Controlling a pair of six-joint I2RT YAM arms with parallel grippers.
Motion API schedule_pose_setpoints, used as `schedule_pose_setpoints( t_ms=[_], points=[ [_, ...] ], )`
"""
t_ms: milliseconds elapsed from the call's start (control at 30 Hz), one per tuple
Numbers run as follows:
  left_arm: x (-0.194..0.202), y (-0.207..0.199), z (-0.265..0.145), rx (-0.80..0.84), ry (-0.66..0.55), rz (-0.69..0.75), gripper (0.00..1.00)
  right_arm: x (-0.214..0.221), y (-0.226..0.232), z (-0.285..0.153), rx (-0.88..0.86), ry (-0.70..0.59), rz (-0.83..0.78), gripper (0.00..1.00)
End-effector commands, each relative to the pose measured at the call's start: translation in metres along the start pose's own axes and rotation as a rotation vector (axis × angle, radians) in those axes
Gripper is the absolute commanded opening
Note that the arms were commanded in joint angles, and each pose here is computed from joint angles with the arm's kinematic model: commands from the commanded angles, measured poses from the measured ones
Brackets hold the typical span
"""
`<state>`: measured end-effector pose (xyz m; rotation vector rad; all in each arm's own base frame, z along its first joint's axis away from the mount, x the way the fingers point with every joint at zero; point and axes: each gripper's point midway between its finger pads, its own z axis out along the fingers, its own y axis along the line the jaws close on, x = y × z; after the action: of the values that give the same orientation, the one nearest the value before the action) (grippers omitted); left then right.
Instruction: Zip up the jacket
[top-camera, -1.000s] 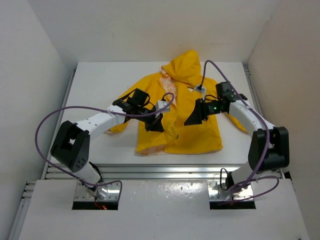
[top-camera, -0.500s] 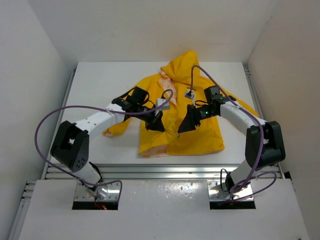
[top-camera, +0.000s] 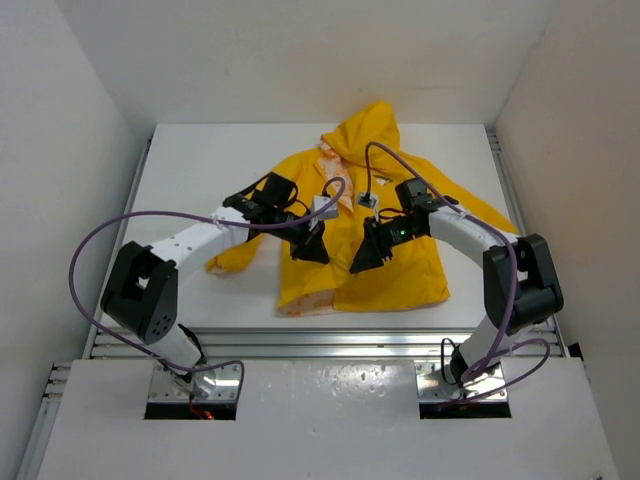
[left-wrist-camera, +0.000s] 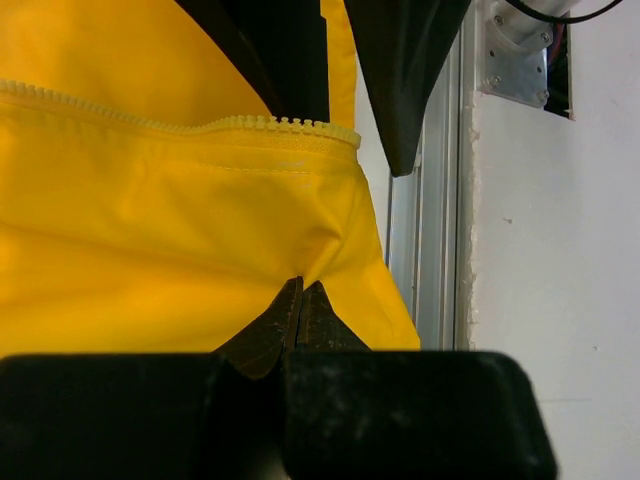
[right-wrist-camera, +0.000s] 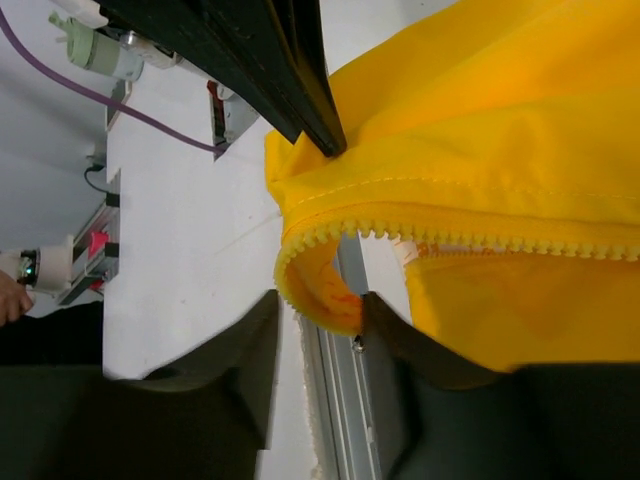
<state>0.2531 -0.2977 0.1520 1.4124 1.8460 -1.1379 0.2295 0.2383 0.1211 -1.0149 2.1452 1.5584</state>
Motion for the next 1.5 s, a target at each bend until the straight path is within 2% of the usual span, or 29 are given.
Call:
schedule_pose_setpoints(
  t_ms=[0, 167, 200, 267, 300, 333, 400, 433, 467, 500, 533, 567, 600, 633, 667, 700, 733, 833, 900, 1033, 1200, 1300, 1467],
  points=[
    [-0.025, -0.003, -0.007, 0.024, -0.059, 0.061, 0.00, -0.009, -0.001, 0.005, -0.019, -0.015, -0.077, 0.35],
    [-0.027, -0.003, -0.009, 0.013, -0.060, 0.068, 0.00, -0.010, 0.004, 0.011, -0.037, 0.007, -0.076, 0.21],
    [-0.026, -0.001, -0.009, 0.005, -0.057, 0.068, 0.00, -0.009, 0.004, 0.013, -0.045, 0.011, -0.067, 0.15],
    [-0.029, -0.002, -0.011, 0.002, -0.062, 0.075, 0.00, -0.010, 0.008, 0.015, -0.063, 0.015, -0.063, 0.10],
    [-0.030, -0.002, -0.013, -0.011, -0.062, 0.082, 0.03, -0.011, 0.012, 0.016, -0.078, 0.010, -0.069, 0.07],
    [-0.030, -0.002, -0.013, -0.011, -0.062, 0.073, 0.14, -0.011, 0.014, 0.017, -0.085, 0.009, -0.042, 0.03],
    [-0.039, 0.003, -0.023, -0.074, -0.091, 0.085, 0.22, -0.021, 0.018, 0.019, -0.106, -0.032, -0.078, 0.02],
    [-0.035, 0.006, -0.028, -0.103, -0.104, 0.023, 0.29, -0.019, 0.024, 0.019, -0.116, -0.037, 0.056, 0.01],
    [-0.037, 0.012, -0.035, -0.159, -0.122, 0.003, 0.35, -0.041, 0.021, 0.019, -0.114, -0.101, -0.056, 0.00],
    [-0.054, 0.016, -0.052, -0.218, -0.189, 0.032, 0.42, -0.031, 0.030, 0.020, -0.145, -0.093, 0.136, 0.00],
    [-0.059, 0.017, -0.061, -0.247, -0.222, -0.011, 0.49, -0.036, 0.033, 0.020, -0.153, -0.112, 0.151, 0.00],
    [-0.064, 0.020, -0.071, -0.289, -0.248, -0.023, 0.63, -0.055, 0.030, 0.021, -0.164, -0.190, -0.004, 0.00],
    [-0.066, 0.024, -0.083, -0.330, -0.276, -0.051, 0.74, -0.059, 0.038, 0.019, -0.189, -0.197, 0.194, 0.00],
    [-0.077, 0.018, -0.096, -0.346, -0.322, -0.074, 0.74, -0.050, 0.033, 0.024, -0.198, -0.195, 0.266, 0.00],
    [-0.079, 0.017, -0.102, -0.356, -0.340, -0.096, 0.77, -0.066, 0.036, 0.020, -0.212, -0.252, 0.177, 0.00],
    [-0.082, 0.013, -0.106, -0.350, -0.356, -0.119, 0.88, -0.081, 0.048, 0.015, -0.254, -0.282, 0.268, 0.00],
    [-0.078, 0.013, -0.111, -0.355, -0.357, -0.172, 0.88, -0.089, 0.048, 0.015, -0.275, -0.321, 0.226, 0.00],
    [-0.064, -0.003, -0.105, -0.290, -0.372, -0.362, 0.88, -0.104, 0.043, 0.017, -0.352, -0.372, 0.322, 0.00],
    [-0.048, -0.011, -0.095, -0.243, -0.372, -0.421, 0.88, -0.102, 0.038, 0.021, -0.347, -0.374, 0.332, 0.00],
    [-0.028, -0.006, -0.089, -0.256, -0.356, -0.489, 0.85, -0.104, 0.045, 0.024, -0.341, -0.377, 0.287, 0.00],
    [-0.021, 0.004, -0.080, -0.236, -0.332, -0.532, 0.79, -0.096, 0.045, 0.026, -0.324, -0.366, 0.259, 0.00],
    [-0.024, 0.007, -0.077, -0.213, -0.325, -0.539, 0.79, -0.087, 0.049, 0.030, -0.315, -0.334, 0.239, 0.00],
    [-0.040, -0.003, -0.070, -0.113, -0.316, -0.490, 0.65, -0.082, 0.049, 0.033, -0.310, -0.328, 0.250, 0.00]
  ],
)
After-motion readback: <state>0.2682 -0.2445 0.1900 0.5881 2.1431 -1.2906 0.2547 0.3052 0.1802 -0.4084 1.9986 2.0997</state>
